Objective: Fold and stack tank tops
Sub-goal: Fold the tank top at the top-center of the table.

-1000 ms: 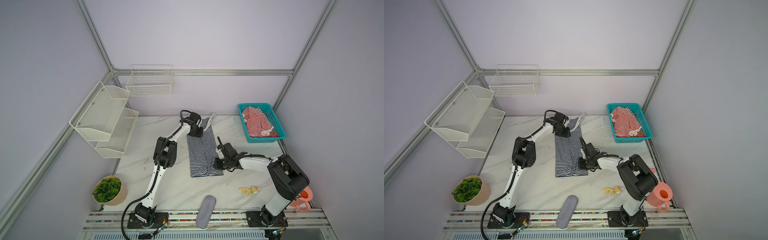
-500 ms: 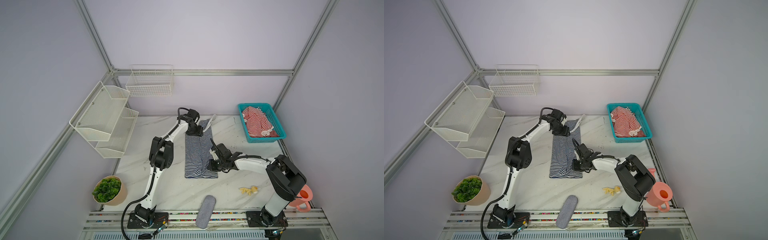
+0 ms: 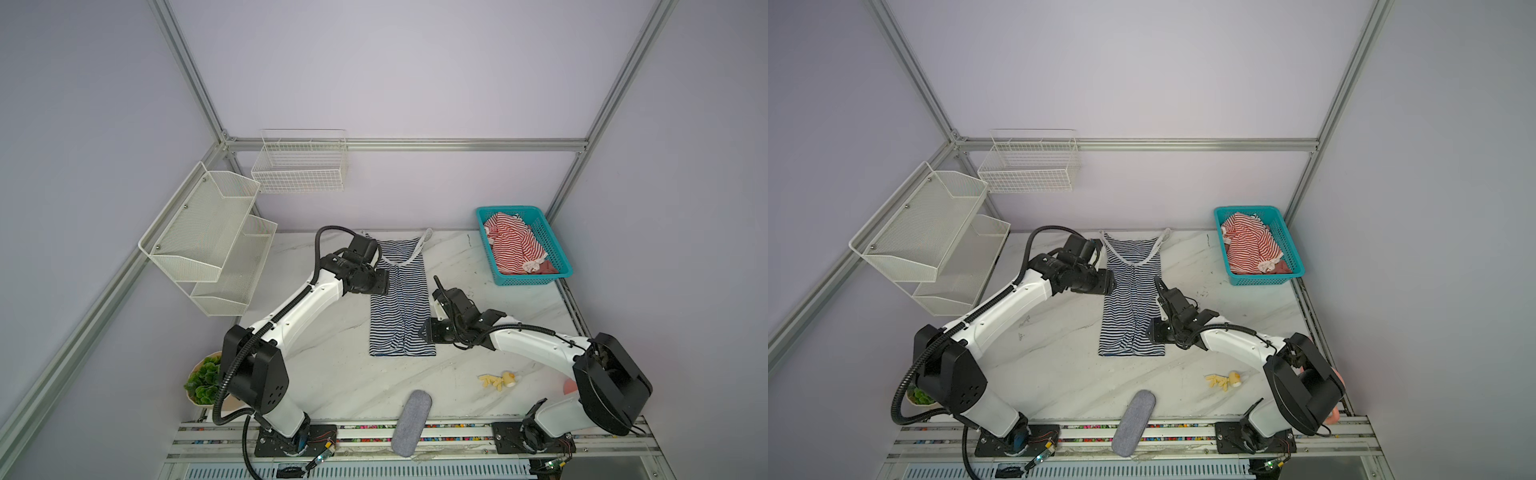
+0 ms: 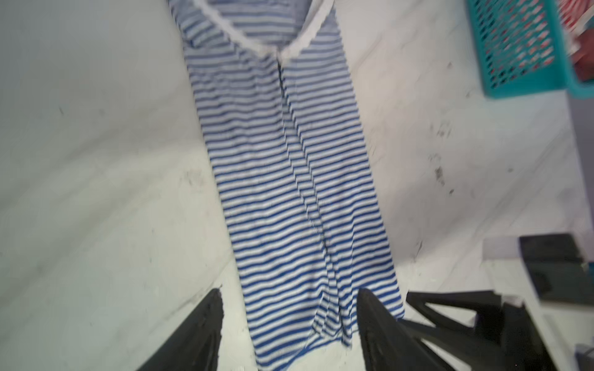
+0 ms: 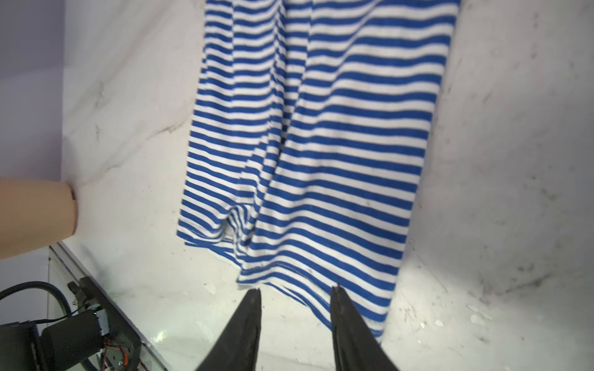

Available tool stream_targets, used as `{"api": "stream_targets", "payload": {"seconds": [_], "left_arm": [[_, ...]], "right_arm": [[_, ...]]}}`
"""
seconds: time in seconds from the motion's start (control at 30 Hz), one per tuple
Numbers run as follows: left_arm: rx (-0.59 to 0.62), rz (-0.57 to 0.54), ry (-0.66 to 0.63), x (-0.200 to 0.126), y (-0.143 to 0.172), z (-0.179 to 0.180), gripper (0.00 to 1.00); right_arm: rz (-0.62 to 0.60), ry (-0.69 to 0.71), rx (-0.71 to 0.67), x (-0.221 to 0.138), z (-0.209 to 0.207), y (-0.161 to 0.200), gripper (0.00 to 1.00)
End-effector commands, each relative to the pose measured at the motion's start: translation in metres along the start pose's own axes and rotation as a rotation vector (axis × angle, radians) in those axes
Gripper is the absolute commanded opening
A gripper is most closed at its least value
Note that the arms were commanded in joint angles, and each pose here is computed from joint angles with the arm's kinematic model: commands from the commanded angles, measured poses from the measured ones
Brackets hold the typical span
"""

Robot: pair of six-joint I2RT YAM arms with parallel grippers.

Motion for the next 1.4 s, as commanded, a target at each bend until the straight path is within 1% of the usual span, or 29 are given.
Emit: {"api": "stream_targets", "payload": {"seconds": [0.0,0.13,0.37,0.47,0.73,0.8,0.9,1.03,1.13,1.23,1.37], "left_arm": [[-0.085,0.090,-0.021,0.025,0.054,-0.005,0.65],[-0.124,0.124,0.005,0.038,0.086,-0.017,0.65],[-0.172,0.169,-0.030,0.049,0.115,-0.017,0.65],[-0.188,0.179,-0.039,0.052,0.123,-0.015,0.65],[-0.237,0.214,-0.069,0.062,0.144,-0.008,0.65],[-0.249,0.221,-0.083,0.064,0.149,-0.005,0.65],[-0.265,0.222,-0.064,0.068,0.153,-0.006,0.64],[-0.275,0.232,-0.042,0.074,0.156,-0.009,0.63],[-0.279,0.239,-0.044,0.076,0.159,-0.009,0.59],[-0.283,0.245,-0.041,0.076,0.162,-0.008,0.51],[-0.293,0.252,-0.030,0.075,0.168,-0.008,0.38]], "right_arm": [[0.010,0.039,0.021,0.003,-0.009,0.007,0.40],[-0.004,0.070,0.030,0.005,-0.016,0.006,0.43],[0.023,0.093,0.063,0.017,-0.029,0.015,0.45],[0.018,0.124,0.069,0.018,-0.037,0.017,0.46],[0.021,0.130,0.089,0.022,-0.042,0.020,0.48],[0.023,0.158,0.091,0.021,-0.047,0.021,0.48],[0.014,0.178,0.084,0.018,-0.049,0.021,0.48],[0.018,0.148,0.090,0.018,-0.045,0.021,0.47],[0.031,0.150,0.095,0.021,-0.048,0.024,0.43],[0.045,0.134,0.104,0.025,-0.047,0.027,0.36],[0.054,0.100,0.110,0.027,-0.044,0.029,0.28]]}}
Point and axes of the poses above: each gripper's point midway between its finger pads, its own x axis out along the fingers, its own z axis along the line the jaws close on, y = z × x, the point moved 3 cm from there along -x, back along the fingers, and after that the axes turned 11 degrees about x, right-handed, at the moved point
